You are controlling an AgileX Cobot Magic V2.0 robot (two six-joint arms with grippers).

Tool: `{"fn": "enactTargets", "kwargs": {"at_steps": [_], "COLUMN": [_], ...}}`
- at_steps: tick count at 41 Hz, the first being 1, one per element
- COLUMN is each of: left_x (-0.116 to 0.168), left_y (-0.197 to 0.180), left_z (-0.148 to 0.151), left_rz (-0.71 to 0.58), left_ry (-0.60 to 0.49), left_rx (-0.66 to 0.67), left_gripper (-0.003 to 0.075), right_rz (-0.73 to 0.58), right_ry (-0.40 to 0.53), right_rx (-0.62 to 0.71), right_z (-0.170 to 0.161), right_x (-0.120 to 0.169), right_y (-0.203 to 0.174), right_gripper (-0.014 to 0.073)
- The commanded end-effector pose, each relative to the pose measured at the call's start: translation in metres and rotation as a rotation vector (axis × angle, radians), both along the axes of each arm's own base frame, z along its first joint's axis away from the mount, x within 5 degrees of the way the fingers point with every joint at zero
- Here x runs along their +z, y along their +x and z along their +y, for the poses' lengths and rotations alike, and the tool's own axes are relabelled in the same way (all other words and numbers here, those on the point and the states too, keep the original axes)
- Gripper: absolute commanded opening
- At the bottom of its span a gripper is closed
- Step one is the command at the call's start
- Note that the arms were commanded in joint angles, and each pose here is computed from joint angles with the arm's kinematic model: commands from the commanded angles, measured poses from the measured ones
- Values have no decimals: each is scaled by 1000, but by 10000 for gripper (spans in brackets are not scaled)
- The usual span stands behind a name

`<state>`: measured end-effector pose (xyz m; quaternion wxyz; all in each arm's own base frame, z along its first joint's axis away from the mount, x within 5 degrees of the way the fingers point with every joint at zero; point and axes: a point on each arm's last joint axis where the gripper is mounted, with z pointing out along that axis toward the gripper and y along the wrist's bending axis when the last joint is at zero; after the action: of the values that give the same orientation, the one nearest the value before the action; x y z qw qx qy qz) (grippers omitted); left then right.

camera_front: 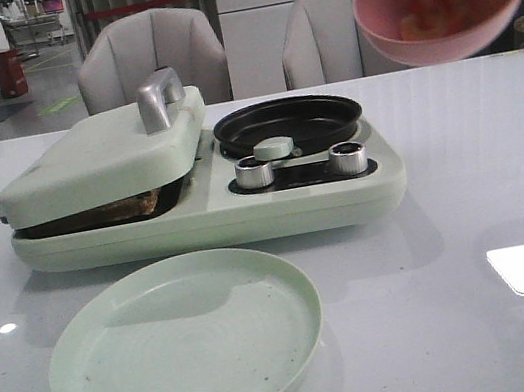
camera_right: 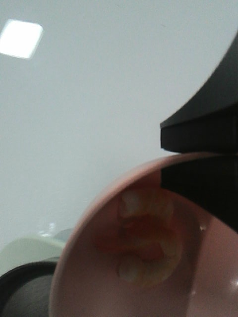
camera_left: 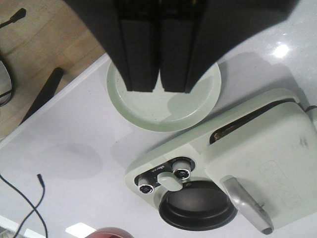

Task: Make breakfast with bread and shrimp
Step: 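Lift the pink bowl and carry it over the black frying pan, then tilt the pink bowl to pour the shrimp into the frying pan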

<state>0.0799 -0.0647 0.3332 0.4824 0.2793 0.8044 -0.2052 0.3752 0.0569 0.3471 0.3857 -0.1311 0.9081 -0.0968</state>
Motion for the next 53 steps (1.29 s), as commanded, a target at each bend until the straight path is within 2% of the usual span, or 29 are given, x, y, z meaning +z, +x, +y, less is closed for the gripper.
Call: {"fn": "enactTargets", "kwargs": {"at_steps": [1,9,17,23,30,40,47,53], "left_x": [14,14,14,13,13,13,13,13], "left_y": [2,2,2,2,3,3,3,3], "left_z": [-1,-1,-1,-1,0,0,0,0], "left_rz": [-58,-58,-58,-60,-69,-72,-72,-72], "left_ry": [-66,-66,-66,-62,-44,-39,-39,-39], "left_rx": [16,16,16,16,20,21,21,21], "left_gripper": [102,102,102,102,102,102,102,101], "right_rz": [-237,-380,-480,-591,-688,-674,-644,-640], "right_ry": [-100,-290,-470,-666,-855,-879,-948,-953], "right_rx": [2,3,1,-34,-21,-53,-74,-91], "right_z": [21,73,113,139,164,166,163,161], "right_x": [49,58,44,30,15,11,13,14], "right_y": [3,23,39,43,45,43,41,41], "right_gripper": [46,46,46,46,46,46,46,46]}}
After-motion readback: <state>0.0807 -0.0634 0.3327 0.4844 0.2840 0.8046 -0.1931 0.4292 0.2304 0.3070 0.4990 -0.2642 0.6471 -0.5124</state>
